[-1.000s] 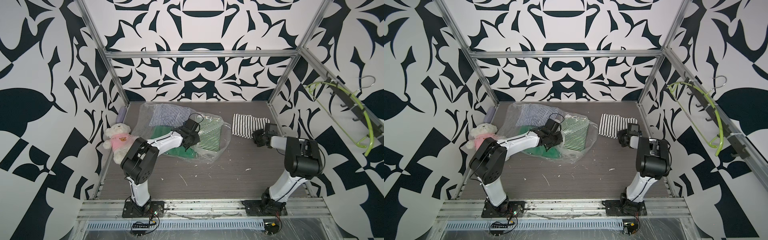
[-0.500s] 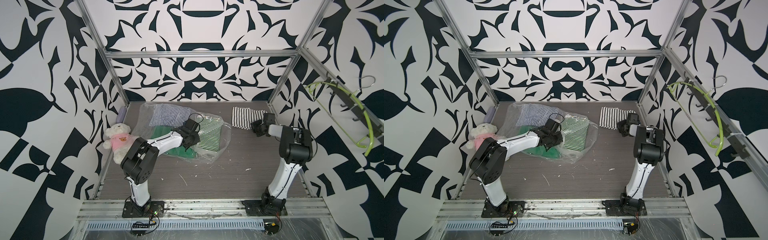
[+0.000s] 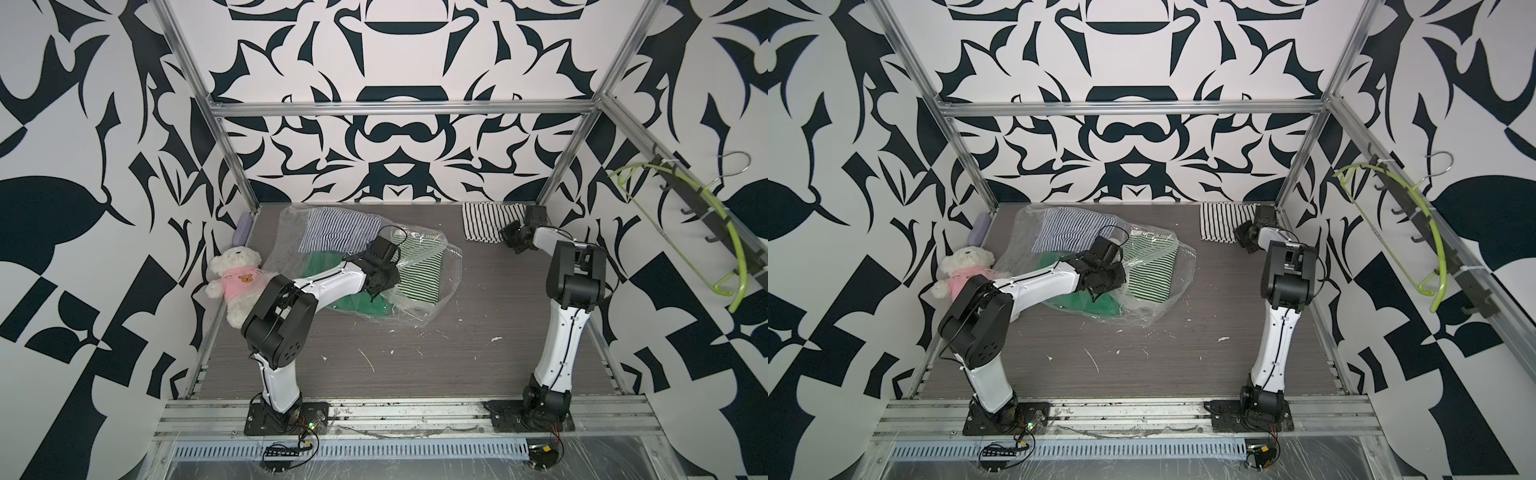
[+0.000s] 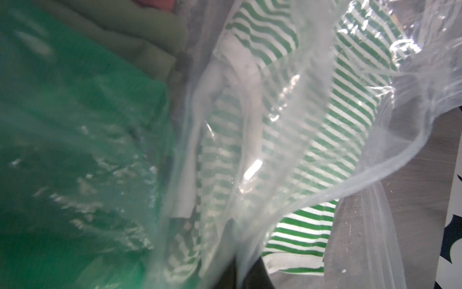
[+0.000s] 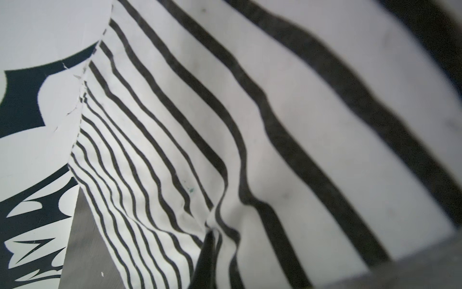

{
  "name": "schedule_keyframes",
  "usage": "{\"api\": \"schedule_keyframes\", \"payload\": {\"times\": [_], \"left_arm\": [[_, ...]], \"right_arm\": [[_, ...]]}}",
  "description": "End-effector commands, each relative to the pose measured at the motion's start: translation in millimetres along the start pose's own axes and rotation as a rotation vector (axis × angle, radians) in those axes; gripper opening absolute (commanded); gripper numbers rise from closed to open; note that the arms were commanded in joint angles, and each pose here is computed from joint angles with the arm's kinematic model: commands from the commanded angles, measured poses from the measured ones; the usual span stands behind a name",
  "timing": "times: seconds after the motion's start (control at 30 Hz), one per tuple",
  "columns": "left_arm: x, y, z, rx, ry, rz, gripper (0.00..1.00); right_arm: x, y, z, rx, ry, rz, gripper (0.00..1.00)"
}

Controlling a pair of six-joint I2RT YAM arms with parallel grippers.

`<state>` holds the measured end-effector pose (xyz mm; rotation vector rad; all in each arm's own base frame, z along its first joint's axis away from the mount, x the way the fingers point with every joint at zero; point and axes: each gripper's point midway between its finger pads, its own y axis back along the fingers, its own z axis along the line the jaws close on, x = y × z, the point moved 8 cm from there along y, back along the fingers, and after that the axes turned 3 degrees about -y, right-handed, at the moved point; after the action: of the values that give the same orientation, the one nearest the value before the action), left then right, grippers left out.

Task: Take the tank top out of the vacuum bag
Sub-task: Move the tank top to the corner of the board.

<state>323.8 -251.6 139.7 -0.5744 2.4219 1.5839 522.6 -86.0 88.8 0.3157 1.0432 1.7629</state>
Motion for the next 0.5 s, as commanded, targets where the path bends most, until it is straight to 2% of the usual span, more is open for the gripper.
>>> {"api": "schedule_keyframes", "payload": {"times": [0.0,0.03,0.13,0.2,0.3,0.47], "left_arm": [[-3.9,2.7,-1.2,-0.017,0.002,-0.004,0.0],[-4.5,3.5,-1.3,-0.016,0.002,-0.007,0.0],[-5.4,5.2,-2.9,-0.01,0.001,-0.014,0.0],[-4.9,7.2,-2.7,-0.015,-0.003,-0.03,0.0],[-4.0,13.5,-3.0,0.002,-0.013,-0.064,0.0],[-1.2,14.3,-0.7,-0.002,-0.024,-0.057,0.0]], "right_arm": [[13.8,4.4,-7.4,0.049,0.075,0.043,0.24],[13.6,10.3,-1.5,0.025,0.099,0.03,0.3],[16.1,37.4,17.2,-0.072,0.164,-0.009,0.54],[22.5,58.3,23.3,-0.109,0.205,-0.036,0.65],[40.6,85.1,27.9,-0.15,0.262,-0.037,0.73],[97.7,127.1,39.7,-0.215,0.439,-0.01,0.74]]}}
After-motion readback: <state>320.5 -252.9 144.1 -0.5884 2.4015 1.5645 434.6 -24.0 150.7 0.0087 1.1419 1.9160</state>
